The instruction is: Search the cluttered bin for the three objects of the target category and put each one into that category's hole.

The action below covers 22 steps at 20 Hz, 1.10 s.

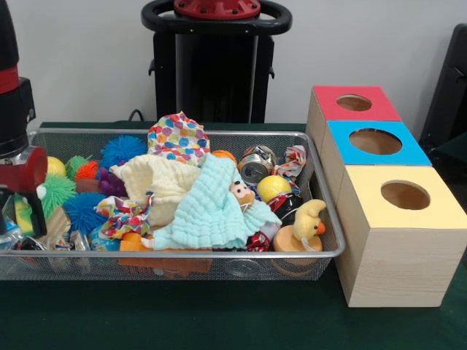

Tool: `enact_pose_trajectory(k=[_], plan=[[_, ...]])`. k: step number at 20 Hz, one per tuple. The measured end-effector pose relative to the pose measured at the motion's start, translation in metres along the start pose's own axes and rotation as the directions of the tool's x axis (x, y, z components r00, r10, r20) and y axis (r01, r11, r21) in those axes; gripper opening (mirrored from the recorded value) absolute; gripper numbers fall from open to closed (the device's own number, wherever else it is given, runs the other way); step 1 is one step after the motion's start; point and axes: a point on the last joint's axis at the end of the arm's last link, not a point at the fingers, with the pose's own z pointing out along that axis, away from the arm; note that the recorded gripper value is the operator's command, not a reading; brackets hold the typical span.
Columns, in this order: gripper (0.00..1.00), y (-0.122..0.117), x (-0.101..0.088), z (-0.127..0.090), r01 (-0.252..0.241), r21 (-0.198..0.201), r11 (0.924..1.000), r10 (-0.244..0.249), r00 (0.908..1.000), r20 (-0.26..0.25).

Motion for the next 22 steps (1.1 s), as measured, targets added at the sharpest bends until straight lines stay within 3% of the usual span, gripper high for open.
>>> enact_pose_trajectory(k=[12, 22], plan=[[1.0, -0.016, 0.007, 0.002, -0.025, -0.002, 0.9997, 0.025, 0.9997, -0.003], [1.0, -0.021, 0.017, 0.016, -0.041, -0.019, 0.999, 0.041, 0.9989, -0.022]])
